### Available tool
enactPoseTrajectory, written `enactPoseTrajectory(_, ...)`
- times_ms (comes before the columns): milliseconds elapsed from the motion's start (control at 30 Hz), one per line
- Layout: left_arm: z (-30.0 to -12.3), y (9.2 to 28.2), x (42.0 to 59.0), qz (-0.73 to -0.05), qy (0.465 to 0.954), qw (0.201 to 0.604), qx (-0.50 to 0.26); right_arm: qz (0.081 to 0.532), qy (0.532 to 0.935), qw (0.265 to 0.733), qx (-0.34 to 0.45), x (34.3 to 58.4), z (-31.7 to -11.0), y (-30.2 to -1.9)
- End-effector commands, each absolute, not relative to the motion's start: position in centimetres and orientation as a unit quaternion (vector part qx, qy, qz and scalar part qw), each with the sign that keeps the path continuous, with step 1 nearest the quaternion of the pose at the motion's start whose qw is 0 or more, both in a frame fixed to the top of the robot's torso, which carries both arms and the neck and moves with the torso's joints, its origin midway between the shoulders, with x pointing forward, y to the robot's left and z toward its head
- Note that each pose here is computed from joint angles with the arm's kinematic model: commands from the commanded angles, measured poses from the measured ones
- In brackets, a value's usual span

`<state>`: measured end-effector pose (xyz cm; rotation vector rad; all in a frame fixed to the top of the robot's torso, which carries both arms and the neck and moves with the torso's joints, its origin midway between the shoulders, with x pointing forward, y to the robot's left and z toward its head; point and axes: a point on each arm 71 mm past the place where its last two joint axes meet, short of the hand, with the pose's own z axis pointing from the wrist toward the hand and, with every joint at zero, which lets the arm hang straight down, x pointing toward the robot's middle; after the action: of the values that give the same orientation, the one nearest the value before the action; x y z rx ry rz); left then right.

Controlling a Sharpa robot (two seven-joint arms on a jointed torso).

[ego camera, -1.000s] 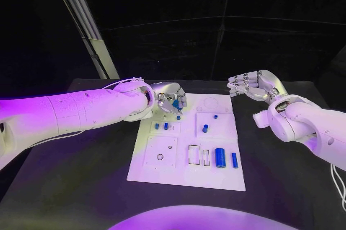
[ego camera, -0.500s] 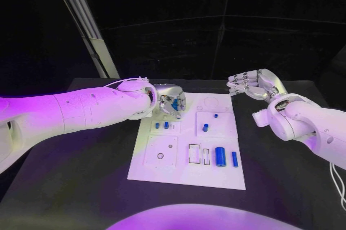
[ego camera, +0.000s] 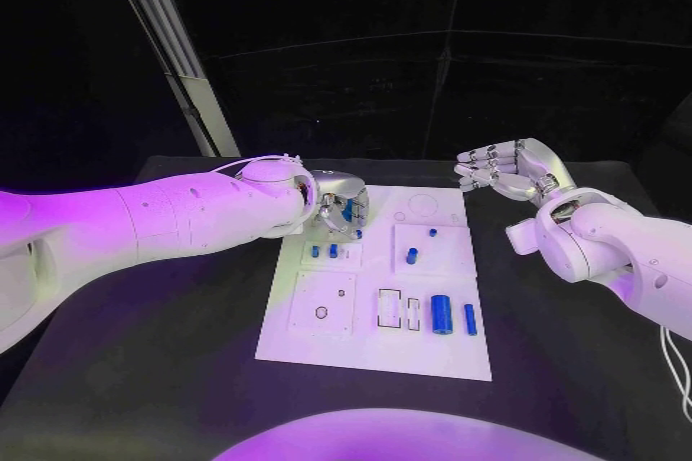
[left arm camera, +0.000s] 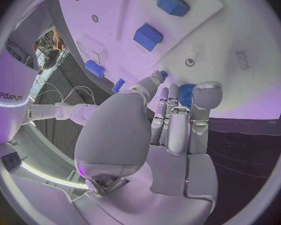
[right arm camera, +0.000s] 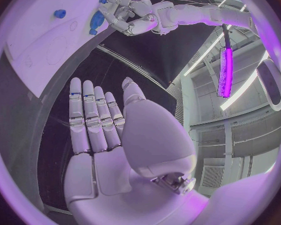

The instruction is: Assemble the parts on the task board

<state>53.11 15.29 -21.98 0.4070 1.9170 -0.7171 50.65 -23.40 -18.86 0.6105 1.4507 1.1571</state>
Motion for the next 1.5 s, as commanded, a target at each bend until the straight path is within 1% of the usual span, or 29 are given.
enactPoseTrajectory(33, -22.2, 15.19, 53.13, -0.288, 0.802, 0.492, 0.177, 0.494, 0.611, 0.562, 0.257, 50.67, -18.67, -23.28)
enactPoseTrajectory(600, -22.64, 14.7, 53.09, -0.289, 0.807, 0.483, 0.18, 0.495, 0.612, 0.561, 0.257, 50.68, -18.68, -23.18)
enactPoseTrajectory(800, -22.74, 14.74, 53.17, -0.284, 0.81, 0.482, 0.178, 0.495, 0.612, 0.561, 0.257, 50.68, -18.68, -23.17)
enactPoseTrajectory(1200, -23.07, 14.95, 53.37, -0.271, 0.824, 0.466, 0.177, 0.497, 0.613, 0.559, 0.256, 50.7, -18.71, -23.03)
enactPoseTrajectory(1367, -22.99, 14.78, 53.39, -0.277, 0.819, 0.469, 0.179, 0.497, 0.613, 0.558, 0.256, 50.7, -18.71, -22.99)
enactPoseTrajectory(1500, -22.64, 14.69, 53.39, -0.289, 0.804, 0.489, 0.177, 0.497, 0.613, 0.558, 0.256, 50.69, -18.7, -22.97)
